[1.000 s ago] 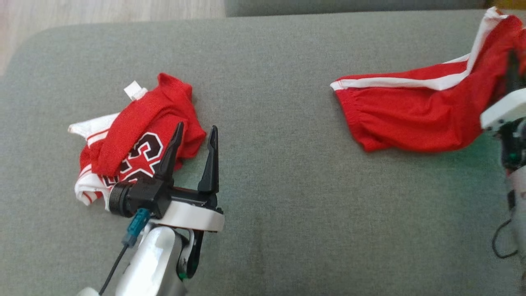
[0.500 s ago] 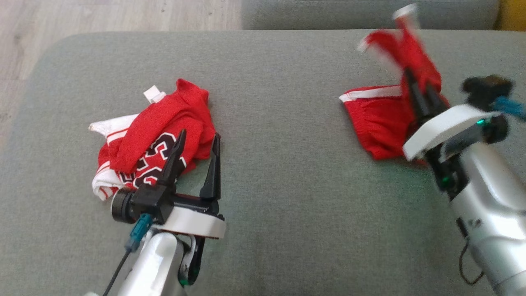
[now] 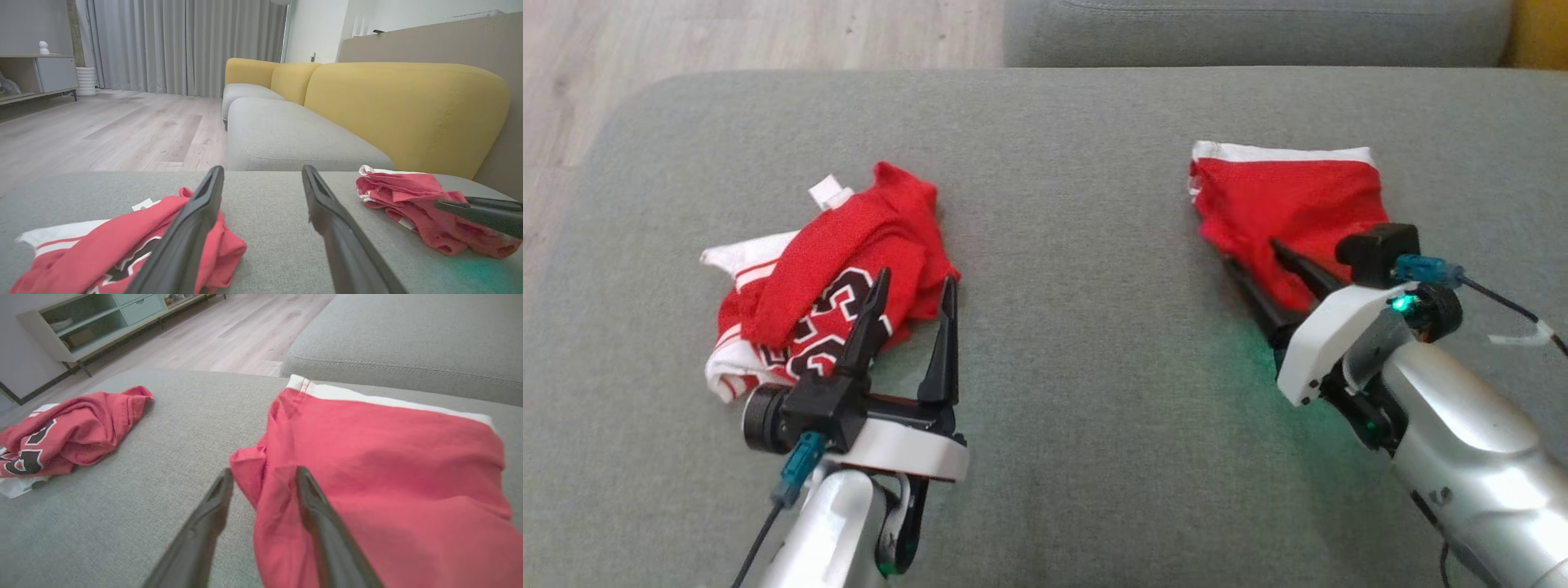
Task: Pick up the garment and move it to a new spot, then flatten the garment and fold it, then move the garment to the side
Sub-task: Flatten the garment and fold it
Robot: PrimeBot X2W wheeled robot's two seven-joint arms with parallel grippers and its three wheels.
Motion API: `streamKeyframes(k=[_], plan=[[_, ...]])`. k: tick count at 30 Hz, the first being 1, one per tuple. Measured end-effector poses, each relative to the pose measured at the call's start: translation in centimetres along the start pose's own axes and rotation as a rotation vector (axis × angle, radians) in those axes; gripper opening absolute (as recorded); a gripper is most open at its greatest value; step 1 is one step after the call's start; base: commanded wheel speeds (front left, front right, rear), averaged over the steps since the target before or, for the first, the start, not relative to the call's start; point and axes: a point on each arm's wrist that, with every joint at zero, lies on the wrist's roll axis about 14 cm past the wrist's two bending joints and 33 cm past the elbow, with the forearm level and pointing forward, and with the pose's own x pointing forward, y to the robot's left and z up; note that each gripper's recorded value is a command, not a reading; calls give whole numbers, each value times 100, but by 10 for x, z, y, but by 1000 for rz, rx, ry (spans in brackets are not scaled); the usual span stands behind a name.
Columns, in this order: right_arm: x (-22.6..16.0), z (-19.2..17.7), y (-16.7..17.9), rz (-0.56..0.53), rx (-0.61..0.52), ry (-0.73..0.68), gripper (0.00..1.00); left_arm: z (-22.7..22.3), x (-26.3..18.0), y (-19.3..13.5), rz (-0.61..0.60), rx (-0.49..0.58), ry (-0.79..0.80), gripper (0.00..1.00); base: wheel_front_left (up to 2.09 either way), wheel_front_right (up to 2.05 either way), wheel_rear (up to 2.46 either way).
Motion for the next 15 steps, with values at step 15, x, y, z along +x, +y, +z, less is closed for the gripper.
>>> streamKeyframes(k=[15], plan=[[-111,99,-150,-477,117,-519,100,11,19,-34,-97,-25,-43,100,0,0,0]])
